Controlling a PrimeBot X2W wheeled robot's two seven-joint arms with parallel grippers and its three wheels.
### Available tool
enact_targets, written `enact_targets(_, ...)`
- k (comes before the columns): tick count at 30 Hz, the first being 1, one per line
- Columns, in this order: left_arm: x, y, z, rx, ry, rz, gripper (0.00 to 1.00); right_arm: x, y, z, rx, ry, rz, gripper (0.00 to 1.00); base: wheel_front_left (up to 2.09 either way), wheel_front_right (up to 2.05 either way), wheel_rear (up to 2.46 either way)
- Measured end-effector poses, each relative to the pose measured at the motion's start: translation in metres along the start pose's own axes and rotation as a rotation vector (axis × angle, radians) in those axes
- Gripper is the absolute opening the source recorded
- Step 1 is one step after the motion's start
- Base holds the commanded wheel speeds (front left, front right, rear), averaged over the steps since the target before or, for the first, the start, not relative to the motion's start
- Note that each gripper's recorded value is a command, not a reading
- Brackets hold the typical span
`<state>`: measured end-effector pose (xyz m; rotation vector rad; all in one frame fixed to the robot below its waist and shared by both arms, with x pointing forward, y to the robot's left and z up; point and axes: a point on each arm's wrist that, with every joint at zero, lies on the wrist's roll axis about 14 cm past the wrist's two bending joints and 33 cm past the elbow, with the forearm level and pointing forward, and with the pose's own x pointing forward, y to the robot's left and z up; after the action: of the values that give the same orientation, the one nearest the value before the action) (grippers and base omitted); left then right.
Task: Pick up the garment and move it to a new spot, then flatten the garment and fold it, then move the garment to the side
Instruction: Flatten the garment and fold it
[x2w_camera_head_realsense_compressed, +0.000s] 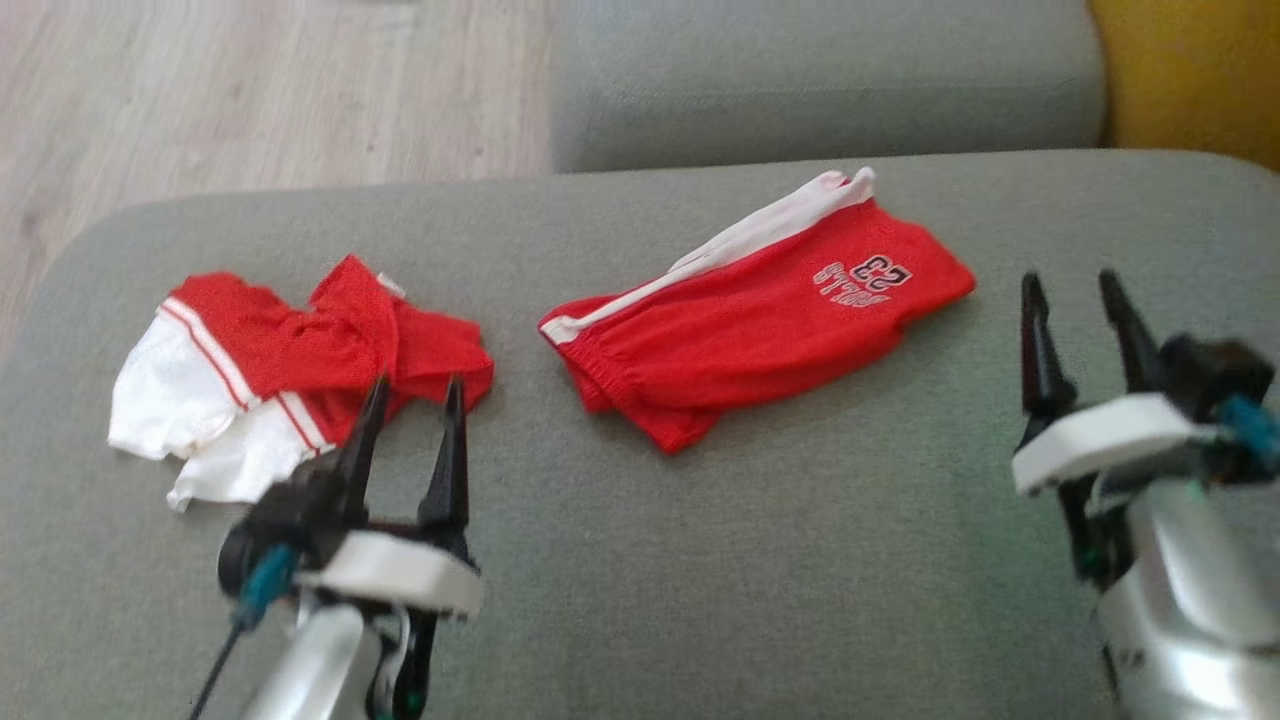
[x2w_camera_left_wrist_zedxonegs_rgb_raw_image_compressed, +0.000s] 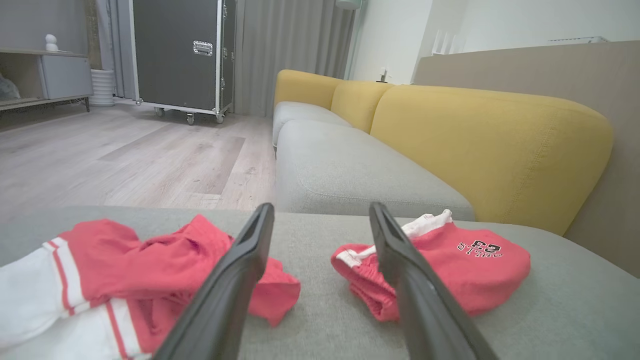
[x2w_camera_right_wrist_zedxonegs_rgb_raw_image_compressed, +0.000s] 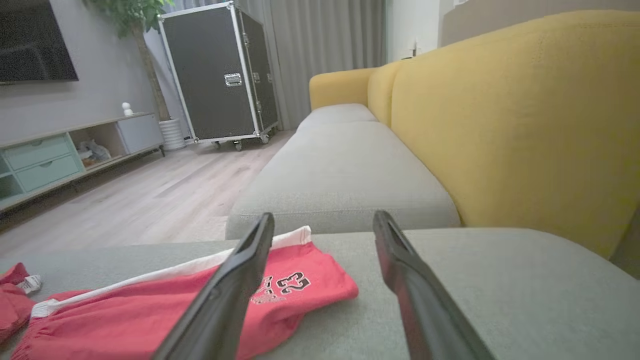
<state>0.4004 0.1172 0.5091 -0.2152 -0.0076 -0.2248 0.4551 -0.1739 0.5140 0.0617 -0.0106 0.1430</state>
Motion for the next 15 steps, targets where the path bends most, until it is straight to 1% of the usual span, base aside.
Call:
enact_targets(3, -0.015, 0.000, -0.011, -0.013, 0.016, 0.018, 1.00, -0.021, 0.000, -0.009, 0.040, 0.003, -0.037, 1.00, 0.00, 0.00, 0.00)
enact_targets(5, -0.026, 0.001, -0.022, -0.032, 0.036, 0.039, 1.00, -0.042, 0.000, -0.024, 0.056, 0.029, -0.064, 1.00, 0.00, 0.00, 0.00)
enact_targets(7, -0.031, 0.002, -0.027, -0.029, 0.044, 0.041, 1.00, -0.053, -0.002, -0.033, 0.077, 0.041, -0.089, 1.00, 0.00, 0.00, 0.00)
enact_targets(9, -0.033, 0.002, -0.028, -0.004, 0.048, 0.033, 1.00, -0.061, -0.003, -0.039, 0.071, 0.054, -0.101, 1.00, 0.00, 0.00, 0.00)
enact_targets(11, -0.031, 0.001, -0.026, -0.002, 0.038, 0.029, 1.00, -0.064, -0.002, -0.041, 0.069, 0.060, -0.101, 1.00, 0.00, 0.00, 0.00)
enact_targets(15, -0.029, -0.003, -0.020, -0.020, 0.011, 0.023, 1.00, -0.065, 0.005, -0.043, 0.062, 0.064, -0.084, 1.00, 0.00, 0.00, 0.00)
